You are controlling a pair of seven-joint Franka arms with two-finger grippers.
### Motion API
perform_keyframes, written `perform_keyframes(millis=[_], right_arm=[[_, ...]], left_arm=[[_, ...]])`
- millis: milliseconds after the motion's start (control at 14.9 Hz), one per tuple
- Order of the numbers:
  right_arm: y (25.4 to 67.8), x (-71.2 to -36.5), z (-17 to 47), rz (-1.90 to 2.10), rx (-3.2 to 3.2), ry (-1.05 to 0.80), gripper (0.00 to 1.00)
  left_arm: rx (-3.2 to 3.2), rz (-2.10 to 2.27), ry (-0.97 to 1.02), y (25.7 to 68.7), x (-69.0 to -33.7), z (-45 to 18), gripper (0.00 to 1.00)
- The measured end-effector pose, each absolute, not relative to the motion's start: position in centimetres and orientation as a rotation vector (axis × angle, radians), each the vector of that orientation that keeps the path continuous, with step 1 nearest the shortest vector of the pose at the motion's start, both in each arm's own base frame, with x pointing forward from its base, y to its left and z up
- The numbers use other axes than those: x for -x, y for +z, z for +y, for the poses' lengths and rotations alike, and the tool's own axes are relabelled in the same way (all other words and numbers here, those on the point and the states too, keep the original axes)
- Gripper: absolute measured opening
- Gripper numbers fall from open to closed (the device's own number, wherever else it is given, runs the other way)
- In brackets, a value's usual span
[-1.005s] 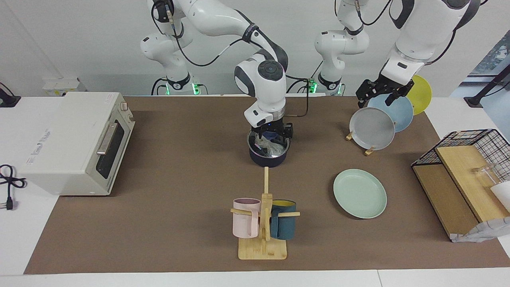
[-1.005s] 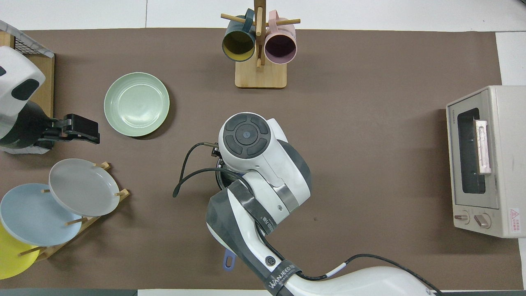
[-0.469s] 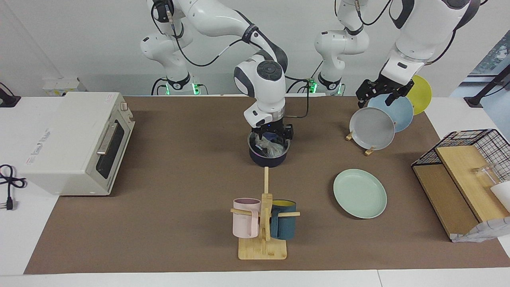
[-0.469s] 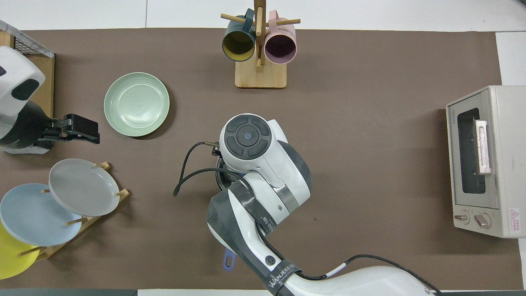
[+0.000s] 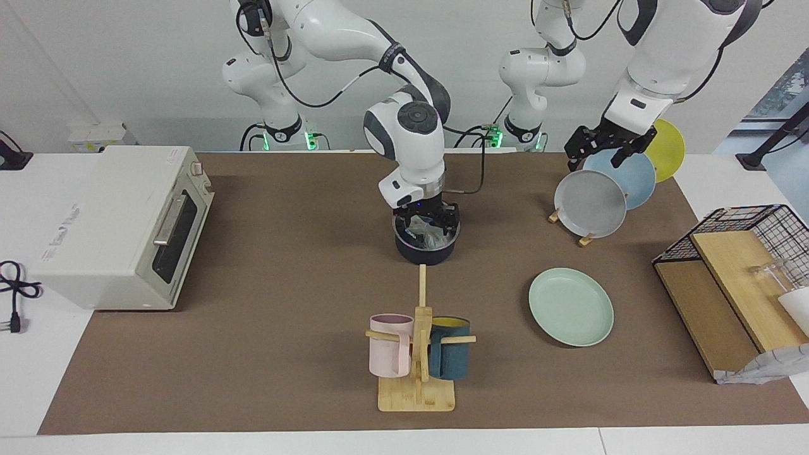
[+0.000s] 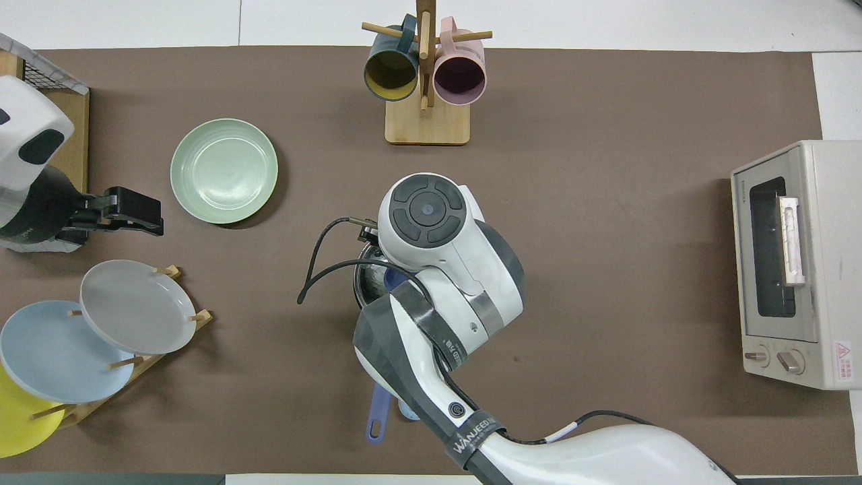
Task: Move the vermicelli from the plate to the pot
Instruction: 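Lower the glass lid onto the saucepan with the right gripper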
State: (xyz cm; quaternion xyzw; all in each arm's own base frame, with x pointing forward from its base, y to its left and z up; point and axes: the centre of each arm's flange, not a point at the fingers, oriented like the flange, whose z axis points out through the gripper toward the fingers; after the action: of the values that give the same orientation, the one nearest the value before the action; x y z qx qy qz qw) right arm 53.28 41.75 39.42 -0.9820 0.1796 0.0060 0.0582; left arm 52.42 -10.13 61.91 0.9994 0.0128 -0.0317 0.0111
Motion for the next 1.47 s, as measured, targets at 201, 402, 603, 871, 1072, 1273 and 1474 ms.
perform_keyframes(millis=[201,402,603,871,1072,1273,1474], right_arm=[[39.0,-53.2,41.9,0.544,2.961,0.006,1.0],[38.6,-53.1,42.0,0.56,2.926,0.001,1.0],[37.9,-52.7,42.0,0.56,2.915,-0.01,1.0],[37.9,-52.5,42.0,0.559,2.916,-0.008,1.0],[38.0,-52.4,42.0,0.541,2.928,-0.007,1.0],[38.9,-52.3,42.0,0.47,2.996,-0.012,1.0],[39.9,-52.1,42.3,0.419,3.019,-0.003,1.0]], left_arm=[[-3.117,0.04,-0.099,61.9,-52.4,-10.1,1.0],[-3.118,0.04,-0.099,61.9,-52.4,-10.1,1.0],[-3.118,0.04,-0.099,61.9,-52.4,-10.1,1.0],[-3.117,0.04,-0.099,61.9,-52.4,-10.1,1.0],[-3.117,0.04,-0.099,61.9,-52.4,-10.1,1.0],[-3.117,0.04,-0.099,61.9,-52.4,-10.1,1.0],[-3.117,0.04,-0.099,61.9,-52.4,-10.1,1.0]])
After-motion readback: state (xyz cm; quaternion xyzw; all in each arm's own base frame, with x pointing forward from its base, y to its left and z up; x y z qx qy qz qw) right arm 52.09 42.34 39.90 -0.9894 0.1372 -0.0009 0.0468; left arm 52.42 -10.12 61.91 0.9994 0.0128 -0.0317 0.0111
